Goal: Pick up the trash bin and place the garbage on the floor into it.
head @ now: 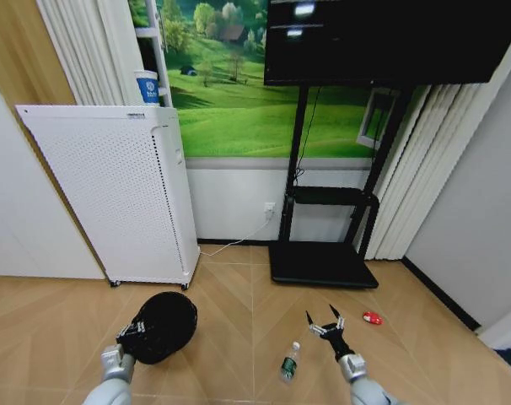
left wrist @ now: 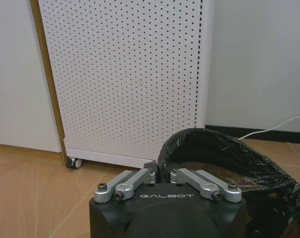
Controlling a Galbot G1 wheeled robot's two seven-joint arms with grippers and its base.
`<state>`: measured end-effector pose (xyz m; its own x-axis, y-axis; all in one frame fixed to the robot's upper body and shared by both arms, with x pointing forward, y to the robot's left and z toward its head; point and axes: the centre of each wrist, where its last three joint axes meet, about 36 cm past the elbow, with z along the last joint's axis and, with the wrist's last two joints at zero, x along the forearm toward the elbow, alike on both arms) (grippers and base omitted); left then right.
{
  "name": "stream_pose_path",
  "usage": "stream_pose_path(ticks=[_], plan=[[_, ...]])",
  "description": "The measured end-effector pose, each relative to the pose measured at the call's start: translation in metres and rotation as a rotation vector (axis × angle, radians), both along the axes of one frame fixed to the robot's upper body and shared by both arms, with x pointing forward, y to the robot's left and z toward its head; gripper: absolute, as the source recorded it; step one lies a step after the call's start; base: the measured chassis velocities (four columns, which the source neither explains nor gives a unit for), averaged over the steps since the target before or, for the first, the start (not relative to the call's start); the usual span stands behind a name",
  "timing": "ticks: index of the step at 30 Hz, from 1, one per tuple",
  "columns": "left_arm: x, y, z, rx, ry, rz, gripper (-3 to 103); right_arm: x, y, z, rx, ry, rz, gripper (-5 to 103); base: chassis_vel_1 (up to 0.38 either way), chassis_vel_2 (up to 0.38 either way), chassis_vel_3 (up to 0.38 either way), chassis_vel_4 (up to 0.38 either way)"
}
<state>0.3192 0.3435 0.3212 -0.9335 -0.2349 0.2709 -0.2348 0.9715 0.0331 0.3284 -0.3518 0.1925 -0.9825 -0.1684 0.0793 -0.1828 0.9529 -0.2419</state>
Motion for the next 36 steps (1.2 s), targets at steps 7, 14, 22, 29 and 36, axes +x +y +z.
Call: stream_pose_path(ticks=[7, 14, 22, 29, 36], plan=[[-0.014, -0.003, 0.0, -0.003, -0.003, 0.009, 7, -0.009, 0.028, -0.016, 0.014, 0.125, -0.006, 100, -0.003, 0.004, 0.007, -0.001], [-0.019, 0.002, -0.001, 0.001, -0.006, 0.024, 7, -0.012, 0.063, -0.042, 0.037, 0.24, -0.022, 100, 0.0, 0.0, 0.0, 0.0], [-0.02, 0.0, -0.002, -0.007, -0.006, 0.031, 7, -0.013, 0.066, -0.06, 0.021, 0.358, -0.062, 100, 0.0, 0.0, 0.0, 0.0], [-0.022, -0.003, -0.01, -0.003, 0.002, 0.034, 7, 0.004, 0.079, -0.057, -0.008, 0.481, -0.187, 100, 0.0, 0.0, 0.0, 0.0], [-0.022, -0.007, -0.015, -0.01, 0.008, 0.038, 7, 0.004, 0.124, -0.038, 0.031, 0.556, -0.252, 100, 0.0, 0.0, 0.0, 0.0]])
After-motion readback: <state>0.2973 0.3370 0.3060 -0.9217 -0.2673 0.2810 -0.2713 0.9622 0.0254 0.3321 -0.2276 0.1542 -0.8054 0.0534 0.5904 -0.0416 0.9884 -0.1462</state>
